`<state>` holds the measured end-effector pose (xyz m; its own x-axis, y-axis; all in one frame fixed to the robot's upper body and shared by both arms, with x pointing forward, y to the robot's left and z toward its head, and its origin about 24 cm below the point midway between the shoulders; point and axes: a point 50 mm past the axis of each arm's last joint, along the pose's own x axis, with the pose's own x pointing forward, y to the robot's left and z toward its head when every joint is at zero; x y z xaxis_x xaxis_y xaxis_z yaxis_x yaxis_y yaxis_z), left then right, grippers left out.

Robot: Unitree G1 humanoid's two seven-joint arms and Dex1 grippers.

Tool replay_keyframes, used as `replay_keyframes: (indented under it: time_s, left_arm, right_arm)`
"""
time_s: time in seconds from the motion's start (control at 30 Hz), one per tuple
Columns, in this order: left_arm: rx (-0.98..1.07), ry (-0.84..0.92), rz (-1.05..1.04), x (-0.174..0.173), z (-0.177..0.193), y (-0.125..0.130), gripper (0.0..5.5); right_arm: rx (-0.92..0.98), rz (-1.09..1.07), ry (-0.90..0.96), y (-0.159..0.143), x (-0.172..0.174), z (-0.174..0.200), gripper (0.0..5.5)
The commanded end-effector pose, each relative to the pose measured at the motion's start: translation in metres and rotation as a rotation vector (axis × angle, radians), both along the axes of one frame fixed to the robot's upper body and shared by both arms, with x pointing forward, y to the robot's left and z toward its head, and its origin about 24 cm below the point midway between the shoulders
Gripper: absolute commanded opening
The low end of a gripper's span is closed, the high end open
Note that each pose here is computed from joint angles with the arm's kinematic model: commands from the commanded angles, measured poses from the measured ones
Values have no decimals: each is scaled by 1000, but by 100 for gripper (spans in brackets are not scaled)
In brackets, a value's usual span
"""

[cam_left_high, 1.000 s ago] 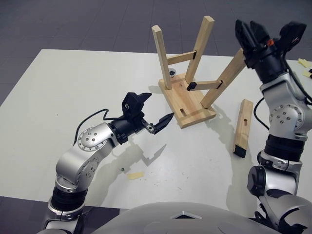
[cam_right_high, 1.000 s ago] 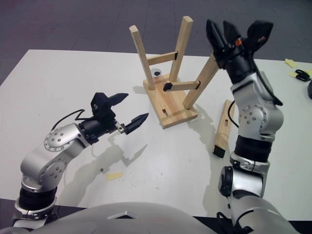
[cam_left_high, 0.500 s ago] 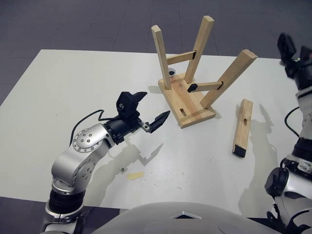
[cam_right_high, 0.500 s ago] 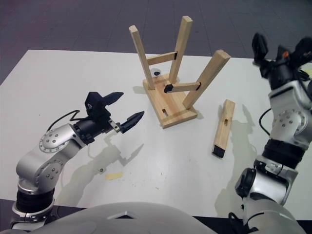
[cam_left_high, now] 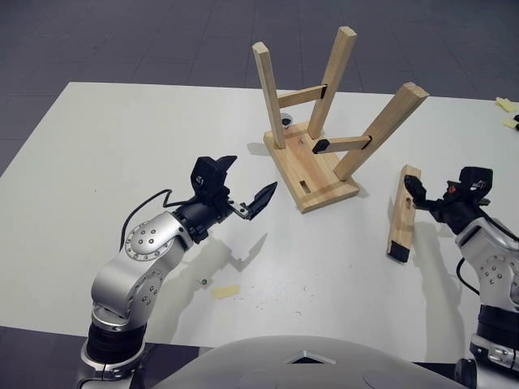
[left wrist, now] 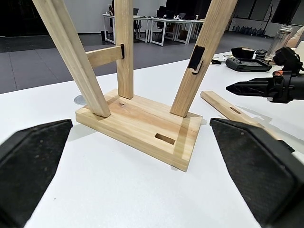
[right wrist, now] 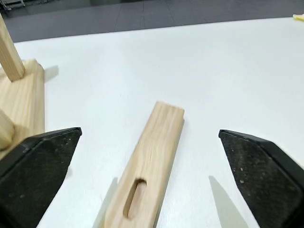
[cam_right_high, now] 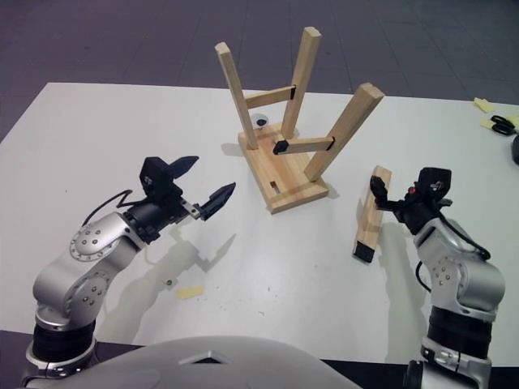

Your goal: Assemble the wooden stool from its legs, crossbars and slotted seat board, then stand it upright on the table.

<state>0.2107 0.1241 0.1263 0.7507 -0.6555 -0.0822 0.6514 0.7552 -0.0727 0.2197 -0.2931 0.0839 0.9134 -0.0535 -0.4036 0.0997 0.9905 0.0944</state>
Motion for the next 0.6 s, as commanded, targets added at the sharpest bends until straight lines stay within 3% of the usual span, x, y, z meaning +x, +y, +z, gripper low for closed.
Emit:
replay_keyframes:
  time_s: [0.03, 0.23, 0.6]
  left_arm:
    - [2, -12, 12, -2, 1, -2, 540]
    - [4, -19, 23, -4, 2, -3, 540]
    - [-5, -8, 46, -11, -2, -9, 540]
  right_arm:
    - [0, 49, 64, 14, -6, -4, 538]
    - [-25, 34, 304, 15, -22, -18, 538]
    - [-163, 126, 387, 9, -21, -19, 363]
